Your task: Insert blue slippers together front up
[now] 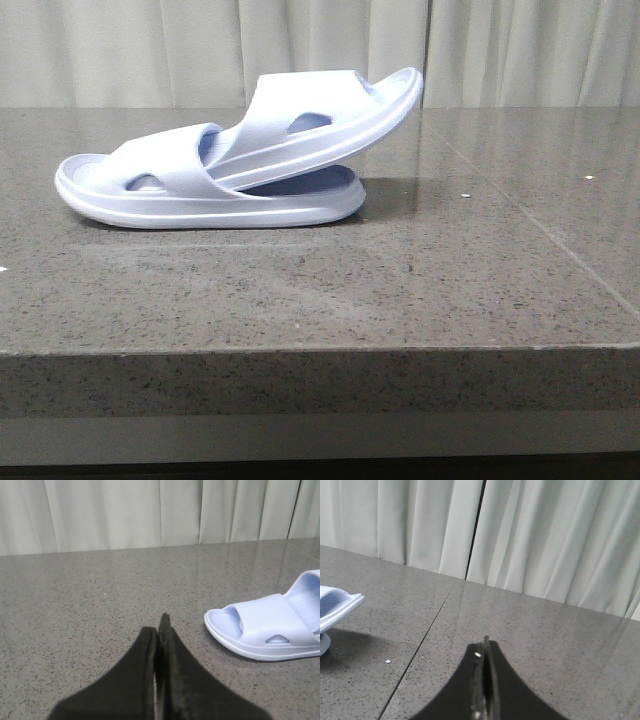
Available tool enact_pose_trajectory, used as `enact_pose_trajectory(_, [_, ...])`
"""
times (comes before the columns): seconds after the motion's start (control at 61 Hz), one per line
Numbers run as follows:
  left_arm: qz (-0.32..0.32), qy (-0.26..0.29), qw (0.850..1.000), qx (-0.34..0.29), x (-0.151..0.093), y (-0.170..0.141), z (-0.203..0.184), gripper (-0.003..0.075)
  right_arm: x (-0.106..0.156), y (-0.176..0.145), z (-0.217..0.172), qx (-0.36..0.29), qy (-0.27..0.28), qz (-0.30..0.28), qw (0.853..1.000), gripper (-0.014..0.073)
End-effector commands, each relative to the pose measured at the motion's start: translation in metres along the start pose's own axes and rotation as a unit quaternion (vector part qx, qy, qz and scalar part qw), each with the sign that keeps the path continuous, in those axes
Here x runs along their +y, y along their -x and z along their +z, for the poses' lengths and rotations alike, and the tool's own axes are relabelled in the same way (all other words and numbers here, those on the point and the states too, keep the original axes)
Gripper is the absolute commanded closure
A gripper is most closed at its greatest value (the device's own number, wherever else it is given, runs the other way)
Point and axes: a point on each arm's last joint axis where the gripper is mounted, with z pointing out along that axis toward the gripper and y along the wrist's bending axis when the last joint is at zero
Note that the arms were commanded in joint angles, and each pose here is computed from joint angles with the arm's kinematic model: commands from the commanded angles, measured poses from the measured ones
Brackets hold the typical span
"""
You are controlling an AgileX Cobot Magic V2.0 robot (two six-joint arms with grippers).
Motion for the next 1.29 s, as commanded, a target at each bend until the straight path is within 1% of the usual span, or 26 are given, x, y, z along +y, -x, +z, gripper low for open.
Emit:
enact_pose_trajectory(0.0, [-0.011,0.006,0.999,-0.049,0.002,0.015,-0.002,0.0739,-0.004,0.014,-0.001,-0.043,-0.018,-0.003,0.999,0.0655])
enact_pose_trajectory(0.459, [-0.014,0.007,0.998,-0.055,0.002,0.014,-0.001,0.0739,-0.004,0.014,-0.001,-0.043,-0.018,-0.003,0.999,0.0655])
enact_pose_trajectory(0.573, [-0.056,0.022,0.997,-0.054,0.004,0.007,-0.001,0.0739,-0.004,0.014,-0.001,-0.043,-0.018,-0.003,0.999,0.0655])
enact_pose_trajectory(0.639, [-0.064,0.03,0.996,-0.054,0.005,0.002,-0.002,0.0739,-0.004,0.014,-0.001,-0.043,-0.018,-0.003,0.999,0.0655])
enact_pose_trajectory(0.819, [-0.059,0.032,0.996,-0.053,0.003,-0.028,-0.002,0.0739,-0.004,0.014,-0.001,-0.043,-0.018,-0.003,0.999,0.0655])
enact_pose_trajectory(0.95, [-0.056,0.034,0.997,-0.051,0.001,-0.06,0.004,0.0739,-0.004,0.014,-0.001,-0.043,-0.018,-0.003,0.999,0.0655])
enact_pose_trajectory(1.114, [-0.055,0.035,0.997,-0.04,-0.001,-0.098,0.021,0.0739,-0.004,0.014,-0.001,-0.043,-0.018,-0.003,0.999,0.0655])
enact_pose_trajectory(1.196, [-0.056,0.036,0.997,-0.044,-0.002,-0.111,0.026,0.0739,-0.004,0.014,-0.001,-0.043,-0.018,-0.003,0.999,0.0655])
enact_pose_trajectory(1.245, [-0.058,0.035,0.997,-0.027,-0.002,-0.113,0.026,0.0739,-0.004,0.014,-0.001,-0.043,-0.018,-0.003,0.999,0.0655])
enact_pose_trajectory(1.278, [-0.058,0.035,0.997,-0.029,-0.002,-0.112,0.025,0.0739,-0.004,0.014,-0.001,-0.043,-0.018,-0.003,0.999,0.0655])
